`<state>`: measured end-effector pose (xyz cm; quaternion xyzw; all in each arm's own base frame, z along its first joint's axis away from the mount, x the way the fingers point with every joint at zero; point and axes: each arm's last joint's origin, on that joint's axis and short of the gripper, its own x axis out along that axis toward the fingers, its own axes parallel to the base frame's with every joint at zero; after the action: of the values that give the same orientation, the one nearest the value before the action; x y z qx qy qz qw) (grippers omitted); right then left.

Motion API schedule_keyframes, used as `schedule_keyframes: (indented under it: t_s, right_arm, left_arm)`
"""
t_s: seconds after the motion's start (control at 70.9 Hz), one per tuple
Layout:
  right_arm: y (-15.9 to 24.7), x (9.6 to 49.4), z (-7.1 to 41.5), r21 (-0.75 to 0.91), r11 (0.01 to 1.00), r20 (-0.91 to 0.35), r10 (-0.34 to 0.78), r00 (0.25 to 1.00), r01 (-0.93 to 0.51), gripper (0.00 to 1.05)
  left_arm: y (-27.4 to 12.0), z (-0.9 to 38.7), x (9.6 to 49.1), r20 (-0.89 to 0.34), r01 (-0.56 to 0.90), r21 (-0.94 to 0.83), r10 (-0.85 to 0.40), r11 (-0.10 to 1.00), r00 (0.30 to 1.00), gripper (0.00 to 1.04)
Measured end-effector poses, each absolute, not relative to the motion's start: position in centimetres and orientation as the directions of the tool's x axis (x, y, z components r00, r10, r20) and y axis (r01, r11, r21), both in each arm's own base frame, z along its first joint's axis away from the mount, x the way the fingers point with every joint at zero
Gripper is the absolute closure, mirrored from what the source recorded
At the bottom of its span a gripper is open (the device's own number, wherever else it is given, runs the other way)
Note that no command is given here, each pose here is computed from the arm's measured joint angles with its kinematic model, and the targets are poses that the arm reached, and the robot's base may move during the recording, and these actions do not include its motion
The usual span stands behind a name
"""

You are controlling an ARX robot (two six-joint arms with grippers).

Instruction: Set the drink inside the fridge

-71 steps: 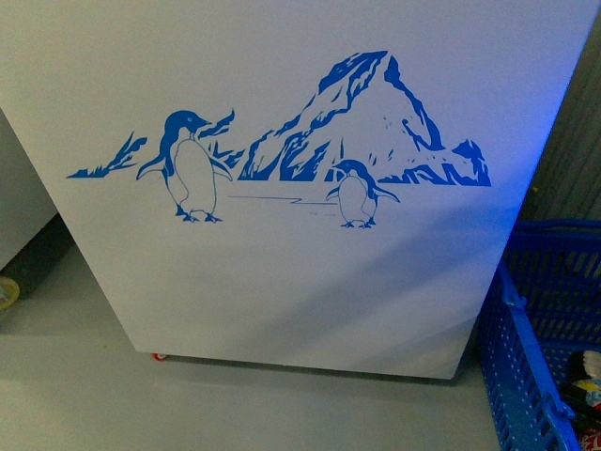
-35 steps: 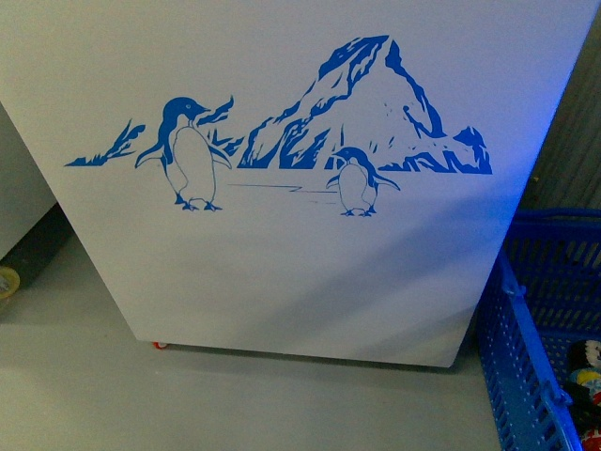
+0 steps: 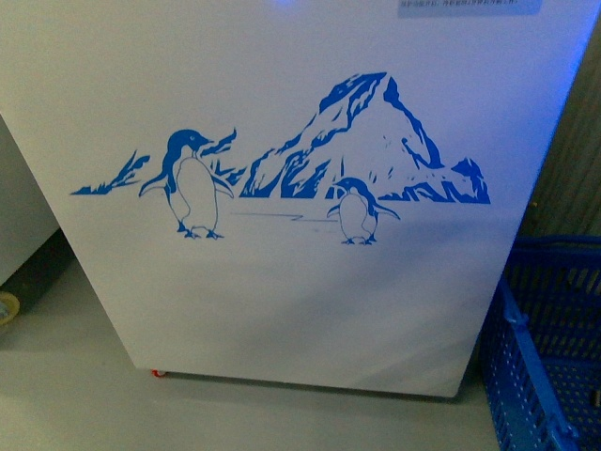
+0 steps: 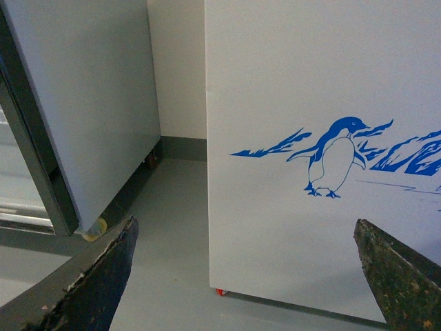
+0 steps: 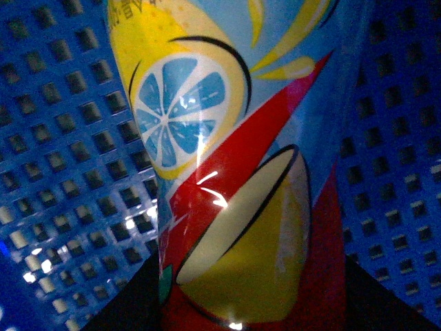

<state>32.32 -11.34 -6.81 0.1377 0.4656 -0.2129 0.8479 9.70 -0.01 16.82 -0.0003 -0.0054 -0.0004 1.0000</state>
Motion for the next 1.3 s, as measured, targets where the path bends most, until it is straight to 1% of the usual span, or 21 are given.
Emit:
schedule_keyframes:
  t_s: [0.141,0.282,0.353,0.367,0.423,0.437,0.494,0.55,0.621,0.734,0.833,0.889,1.072,1.185,1.298]
  right_arm:
    - [-10.6,30.9,0.0,0.082,0.885,-0.792,-0.222,0.569,0.459,0.63]
    - [-9.2,28.2,7.0,0.135,0.903,-0.738,-0.183,0.65,0.407,0.64]
    - [-8.3,27.0,10.7,0.161,0.916,-0.691,-0.161,0.705,0.367,0.64]
    - [-8.0,26.7,12.0,0.17,0.921,-0.67,-0.153,0.727,0.351,0.64]
    - [-7.5,26.0,14.8,0.185,0.93,-0.618,-0.141,0.773,0.318,0.64]
    - [-7.2,25.6,16.2,0.193,0.933,-0.589,-0.136,0.797,0.302,0.64]
    - [-6.5,24.7,18.9,0.212,0.939,-0.526,-0.123,0.841,0.27,0.64]
    - [-5.2,22.3,23.7,0.229,0.949,-0.406,-0.107,0.908,0.215,0.64]
    - [-4.3,20.5,26.1,0.238,0.954,-0.328,-0.095,0.94,0.18,0.64]
    - [-3.0,18.0,28.4,0.241,0.961,-0.241,-0.075,0.968,0.135,0.64]
    - [-2.2,16.6,29.4,0.257,0.962,-0.182,-0.045,0.982,0.092,0.64]
    - [-1.5,15.2,30.4,0.258,0.965,-0.119,-0.017,0.993,0.047,0.64]
    - [0.0,11.8,31.6,0.245,0.97,-0.007,0.016,1.0,-0.013,0.64]
    - [0.2,10.6,31.7,0.245,0.969,0.025,0.006,1.0,-0.012,0.64]
    - [0.0,10.2,31.5,0.248,0.969,0.06,-0.036,0.998,0.02,0.64]
  left_arm:
    - [0.0,16.8,9.7,0.011,0.001,-0.001,-0.001,1.0,1.0,0.08]
    - [0.0,16.8,9.7,0.011,0.001,-0.001,-0.001,1.0,1.0,0.08]
    - [0.0,16.8,9.7,0.011,0.001,0.0,-0.001,1.0,1.0,0.08]
    - [0.0,16.8,9.7,0.011,0.001,-0.001,-0.001,1.0,1.0,0.08]
    - [0.0,16.8,9.7,0.011,0.001,-0.001,-0.001,1.0,1.0,0.08]
    - [0.0,16.8,9.7,0.011,0.001,-0.001,-0.001,1.0,1.0,0.08]
    - [0.0,16.8,9.7,0.011,0.001,-0.001,-0.001,1.0,1.0,0.08]
    - [0.0,16.8,9.7,0.011,0.001,-0.001,-0.001,1.0,1.0,0.08]
    - [0.0,16.8,9.7,0.011,0.001,-0.001,-0.001,1.0,1.0,0.08]
    - [0.0,16.8,9.7,0.011,0.001,-0.001,-0.001,1.0,1.0,0.08]
    - [0.0,16.8,9.7,0.011,0.001,-0.001,-0.001,1.0,1.0,0.08]
    - [0.0,16.8,9.7,0.011,0.001,-0.001,-0.001,1.0,1.0,0.08]
    - [0.0,16.8,9.7,0.011,0.001,-0.001,-0.001,1.0,1.0,0.08]
    - [0.0,16.8,9.7,0.011,0.001,-0.001,-0.001,1.0,1.0,0.08]
    - [0.0,16.8,9.7,0.011,0.001,-0.001,-0.001,1.0,1.0,0.08]
